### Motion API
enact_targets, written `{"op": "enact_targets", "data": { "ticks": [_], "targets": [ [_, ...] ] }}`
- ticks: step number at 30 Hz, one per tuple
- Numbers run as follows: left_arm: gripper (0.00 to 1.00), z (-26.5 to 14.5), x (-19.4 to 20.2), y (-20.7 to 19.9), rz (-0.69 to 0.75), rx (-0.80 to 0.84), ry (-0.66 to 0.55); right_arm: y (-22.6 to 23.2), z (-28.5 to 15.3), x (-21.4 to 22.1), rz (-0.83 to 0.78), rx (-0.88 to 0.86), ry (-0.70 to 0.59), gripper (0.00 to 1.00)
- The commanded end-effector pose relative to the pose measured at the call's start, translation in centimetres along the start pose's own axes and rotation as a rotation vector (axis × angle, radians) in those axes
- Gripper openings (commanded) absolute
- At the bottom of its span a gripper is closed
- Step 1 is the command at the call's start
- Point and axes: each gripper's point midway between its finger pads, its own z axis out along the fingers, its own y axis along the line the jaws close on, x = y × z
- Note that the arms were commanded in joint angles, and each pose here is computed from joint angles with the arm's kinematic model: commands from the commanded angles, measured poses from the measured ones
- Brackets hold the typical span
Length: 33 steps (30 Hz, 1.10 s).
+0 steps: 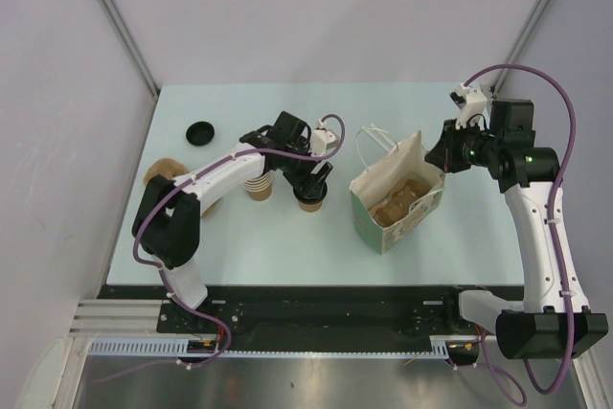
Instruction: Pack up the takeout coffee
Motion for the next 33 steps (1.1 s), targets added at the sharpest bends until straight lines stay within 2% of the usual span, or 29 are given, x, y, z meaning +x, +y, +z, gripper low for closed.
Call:
{"op": "enact_targets", "data": {
  "ticks": [1,21,24,25,27,28,33],
  "targets": [
    [0.75,0.9,2.4,0.9,0.012,-0.038,0.064,0.4,-0.3,0.0,-0.017,-0.019,-0.007,0.00],
    [0.78,1.1,3.2,1.4,0.031,-0.058,0.082,-0.3,-0.4,-0.3,-0.002,-0.005,-0.020,0.00],
    [0.62,0.9,3.0,1.1,0.033,-0.043,0.081,-0.3,-0.3,-0.3,-0.001,-0.007,-0.018,0.00],
    [0.52,0.7,2.8,1.0,0.033,-0.038,0.075,-0.4,-0.3,-0.3,-0.001,-0.005,-0.018,0.00],
    [0.43,0.1,2.3,0.7,0.036,-0.029,0.060,-0.3,-0.3,-0.4,-0.003,-0.008,-0.022,0.00],
    [0.35,-0.6,1.5,0.6,0.041,-0.035,0.036,-0.3,-0.3,-0.3,-0.002,-0.010,-0.022,0.00],
    [0.20,-4.9,-2.1,-0.4,0.045,-0.029,-0.049,-0.2,-0.4,-0.4,0.006,-0.011,-0.024,0.00]
  ]
}}
